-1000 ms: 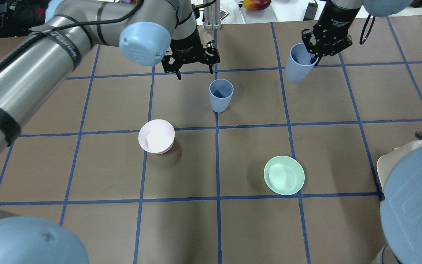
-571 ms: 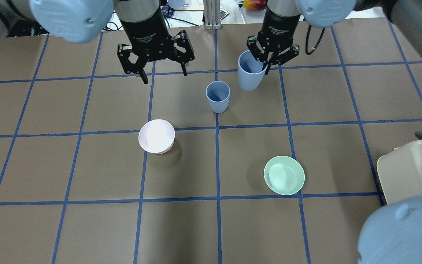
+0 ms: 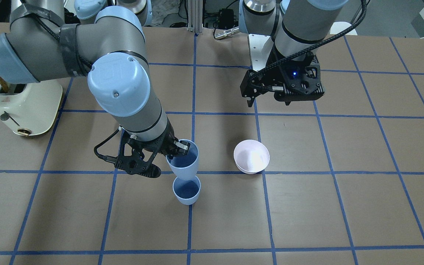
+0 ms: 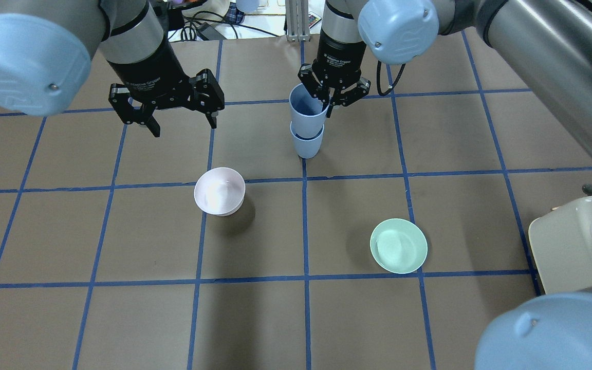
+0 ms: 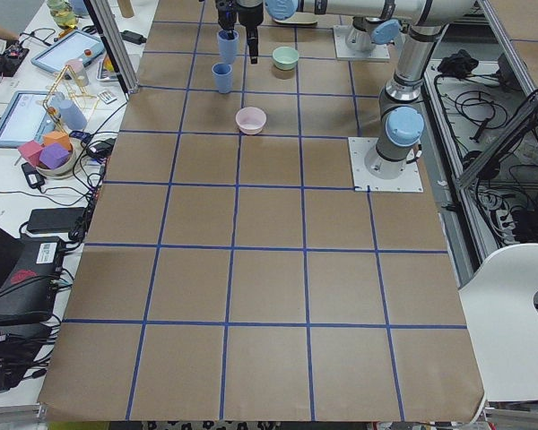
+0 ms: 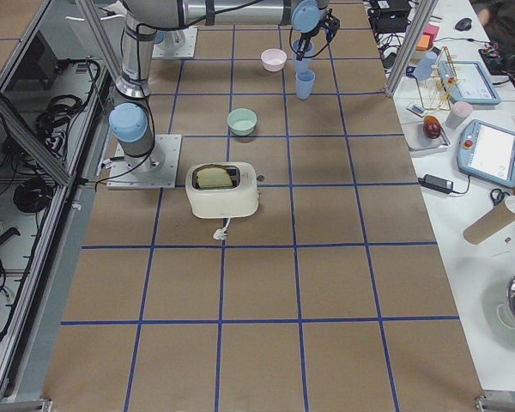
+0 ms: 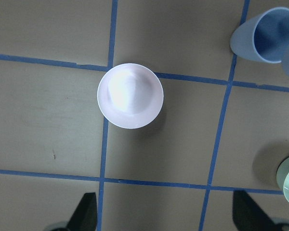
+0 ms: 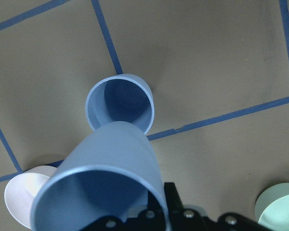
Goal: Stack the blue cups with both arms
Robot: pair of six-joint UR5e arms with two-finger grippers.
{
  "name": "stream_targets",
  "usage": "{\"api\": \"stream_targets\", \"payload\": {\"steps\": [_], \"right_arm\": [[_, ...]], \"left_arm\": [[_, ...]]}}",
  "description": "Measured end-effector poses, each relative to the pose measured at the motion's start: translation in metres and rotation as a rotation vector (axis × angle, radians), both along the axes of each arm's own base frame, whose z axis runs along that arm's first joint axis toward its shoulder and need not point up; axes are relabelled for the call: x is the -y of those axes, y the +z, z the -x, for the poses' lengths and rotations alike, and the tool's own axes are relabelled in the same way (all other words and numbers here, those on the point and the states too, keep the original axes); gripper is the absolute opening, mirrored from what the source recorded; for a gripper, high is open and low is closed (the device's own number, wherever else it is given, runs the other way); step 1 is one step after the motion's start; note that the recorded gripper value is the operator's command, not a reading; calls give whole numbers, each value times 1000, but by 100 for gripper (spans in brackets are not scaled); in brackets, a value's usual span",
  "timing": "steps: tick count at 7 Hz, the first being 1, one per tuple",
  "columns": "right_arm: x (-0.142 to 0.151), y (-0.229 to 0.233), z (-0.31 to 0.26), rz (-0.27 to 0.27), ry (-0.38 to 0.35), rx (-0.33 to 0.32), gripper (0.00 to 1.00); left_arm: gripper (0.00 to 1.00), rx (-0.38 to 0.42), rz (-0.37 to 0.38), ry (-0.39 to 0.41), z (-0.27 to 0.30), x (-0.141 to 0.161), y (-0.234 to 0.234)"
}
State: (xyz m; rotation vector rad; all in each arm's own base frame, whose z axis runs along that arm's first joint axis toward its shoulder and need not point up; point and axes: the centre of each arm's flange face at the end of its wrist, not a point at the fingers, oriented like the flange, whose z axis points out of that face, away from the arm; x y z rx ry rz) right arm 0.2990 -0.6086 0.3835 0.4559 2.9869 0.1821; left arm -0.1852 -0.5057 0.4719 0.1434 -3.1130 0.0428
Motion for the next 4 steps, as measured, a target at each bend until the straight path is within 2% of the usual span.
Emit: {"api": "stream_targets", "payload": {"steps": [2, 3, 4], "right_arm": [[7, -19, -4, -12, -6, -3, 0], [10, -27, -5, -19, -7, -5, 1], [12, -36, -6, -29, -7, -7, 78]], "left_arm": [[100, 11, 125, -9, -5, 6, -12], [100, 10, 148, -8, -6, 6, -13], [100, 10, 155, -6, -7, 5, -12]]}}
